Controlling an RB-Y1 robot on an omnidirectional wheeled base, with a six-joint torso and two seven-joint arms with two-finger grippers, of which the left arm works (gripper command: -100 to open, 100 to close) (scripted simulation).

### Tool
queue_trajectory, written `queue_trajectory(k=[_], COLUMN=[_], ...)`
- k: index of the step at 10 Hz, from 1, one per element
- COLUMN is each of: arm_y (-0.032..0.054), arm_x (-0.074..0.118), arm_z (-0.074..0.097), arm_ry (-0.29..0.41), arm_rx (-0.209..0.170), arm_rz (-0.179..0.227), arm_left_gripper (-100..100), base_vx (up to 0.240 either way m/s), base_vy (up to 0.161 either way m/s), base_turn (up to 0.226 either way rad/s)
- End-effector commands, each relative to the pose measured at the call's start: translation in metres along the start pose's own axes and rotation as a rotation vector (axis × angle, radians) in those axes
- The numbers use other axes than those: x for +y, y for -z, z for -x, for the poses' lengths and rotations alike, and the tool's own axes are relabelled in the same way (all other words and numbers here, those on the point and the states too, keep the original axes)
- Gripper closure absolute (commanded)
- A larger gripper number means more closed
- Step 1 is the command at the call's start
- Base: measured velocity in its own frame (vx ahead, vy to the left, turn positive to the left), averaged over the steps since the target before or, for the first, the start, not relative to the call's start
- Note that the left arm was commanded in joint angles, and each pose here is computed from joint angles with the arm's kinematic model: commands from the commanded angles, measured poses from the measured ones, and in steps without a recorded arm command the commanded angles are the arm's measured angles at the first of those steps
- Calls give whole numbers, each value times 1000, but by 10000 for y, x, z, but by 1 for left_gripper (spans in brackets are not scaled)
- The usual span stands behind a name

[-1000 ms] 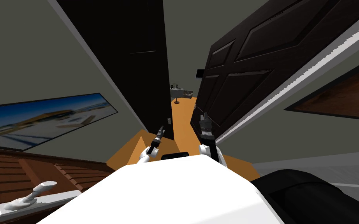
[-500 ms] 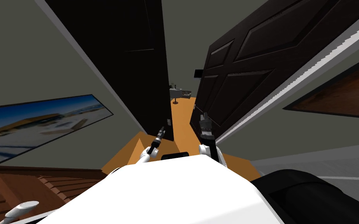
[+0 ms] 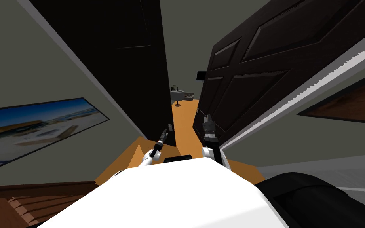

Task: Push the door open

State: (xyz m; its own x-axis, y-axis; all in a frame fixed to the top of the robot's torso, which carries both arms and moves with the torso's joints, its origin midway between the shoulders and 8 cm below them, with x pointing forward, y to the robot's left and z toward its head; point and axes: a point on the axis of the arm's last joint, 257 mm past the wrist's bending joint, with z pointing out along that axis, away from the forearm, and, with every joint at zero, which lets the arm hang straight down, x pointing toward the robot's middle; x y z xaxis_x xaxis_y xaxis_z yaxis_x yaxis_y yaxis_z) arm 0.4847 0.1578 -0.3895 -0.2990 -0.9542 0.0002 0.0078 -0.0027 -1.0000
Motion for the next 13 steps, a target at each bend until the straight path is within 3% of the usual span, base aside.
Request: queue_trajectory(k=[1, 5, 6, 11, 13], arm_y=[4, 10, 10, 10, 17], arm_x=[5, 13, 13, 13, 17], arm_z=[4, 2, 2, 2, 96], arm_ry=[0, 2, 2, 2, -10], arm_rx=[-5, -12, -12, -12, -35], arm_rz=[0, 0, 0, 0, 3], arm_left_gripper=[-100, -100, 100, 100, 100], base_vx=[206, 174, -17, -13, 123], base_vy=[-80, -38, -1, 2, -53], base_turn=[-38, -22, 8, -3, 49])
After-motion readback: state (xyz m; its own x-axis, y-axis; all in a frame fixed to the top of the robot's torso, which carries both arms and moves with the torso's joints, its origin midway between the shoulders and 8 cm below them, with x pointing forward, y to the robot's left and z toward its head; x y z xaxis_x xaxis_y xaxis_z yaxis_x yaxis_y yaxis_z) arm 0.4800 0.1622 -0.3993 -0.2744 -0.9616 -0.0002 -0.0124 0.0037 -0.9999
